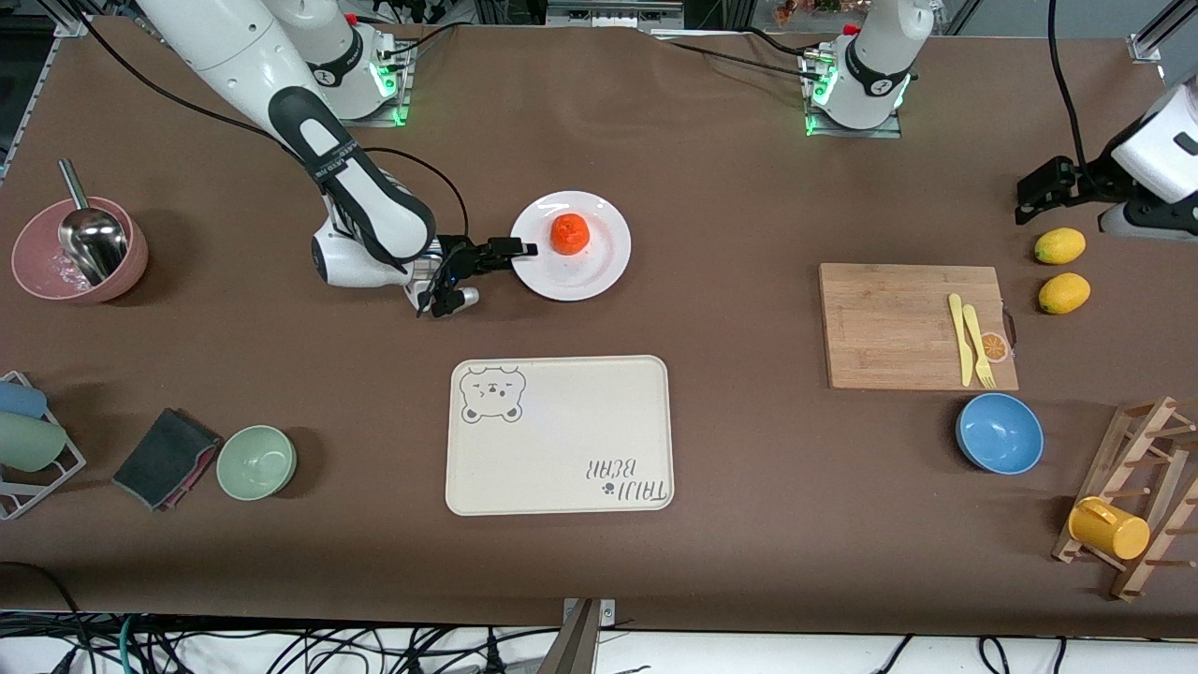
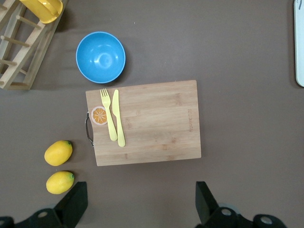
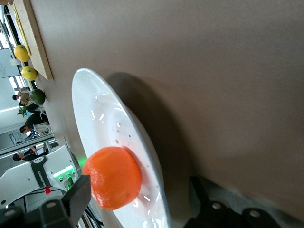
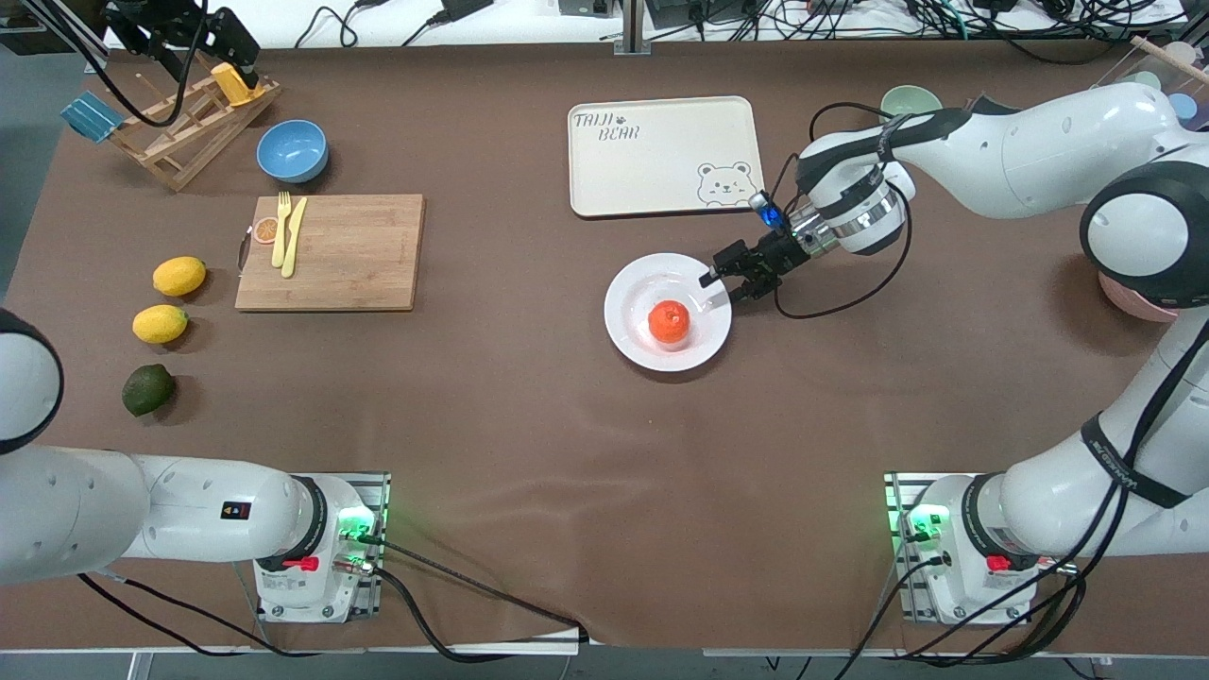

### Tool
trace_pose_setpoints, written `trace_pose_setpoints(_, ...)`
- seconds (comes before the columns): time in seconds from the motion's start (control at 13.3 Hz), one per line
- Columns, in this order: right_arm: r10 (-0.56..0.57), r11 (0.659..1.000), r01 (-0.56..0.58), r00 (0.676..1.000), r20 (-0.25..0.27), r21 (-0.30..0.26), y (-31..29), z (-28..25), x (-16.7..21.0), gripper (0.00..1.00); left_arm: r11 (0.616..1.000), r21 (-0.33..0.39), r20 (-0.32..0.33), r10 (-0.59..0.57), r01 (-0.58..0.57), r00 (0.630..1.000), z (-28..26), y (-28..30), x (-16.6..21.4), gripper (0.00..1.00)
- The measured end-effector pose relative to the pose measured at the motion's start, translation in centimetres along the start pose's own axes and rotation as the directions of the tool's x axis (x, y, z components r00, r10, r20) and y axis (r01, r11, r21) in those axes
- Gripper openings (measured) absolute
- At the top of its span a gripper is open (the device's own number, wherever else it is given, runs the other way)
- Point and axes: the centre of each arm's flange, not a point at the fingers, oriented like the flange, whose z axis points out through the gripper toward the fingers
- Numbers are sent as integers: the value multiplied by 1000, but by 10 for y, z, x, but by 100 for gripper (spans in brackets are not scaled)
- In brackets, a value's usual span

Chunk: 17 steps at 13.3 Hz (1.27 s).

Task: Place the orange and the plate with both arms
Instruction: 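Grasp the white plate rim with the right gripper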

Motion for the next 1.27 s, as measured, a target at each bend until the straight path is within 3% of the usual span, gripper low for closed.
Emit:
trace_pose_setpoints(0.3, -70, 998, 70, 997, 29, 6, 3, 16, -5, 44, 1000, 4, -10, -29, 29, 1000, -9, 22, 6, 100)
trace_pose_setpoints(0.45, -138, 990, 138, 990, 39, 20, 10, 22, -5, 39, 999, 5, -6, -40, 40, 999, -13, 26, 5, 100)
trace_pose_setpoints(0.6, -156, 988, 155, 987, 44, 25, 16, 27, -5, 12, 998, 5, 0, -57, 57, 998, -13, 25, 5, 100)
trace_pose_setpoints(0.67, -156, 988, 155, 987, 45, 27, 16, 28, -4, 5, 998, 5, 6, -61, 61, 998, -14, 25, 5, 100)
trace_pose_setpoints(0.82, -161, 987, 160, 986, 40, 27, 14, 27, -2, 5, 998, 5, 29, -62, 62, 998, -18, 25, 1, 100)
trace_pose_setpoints(1.27, -152, 987, 152, 988, 7, 51, -11, 10, 23, 5, 997, 4, 10, -72, 72, 997, -44, 20, -3, 100)
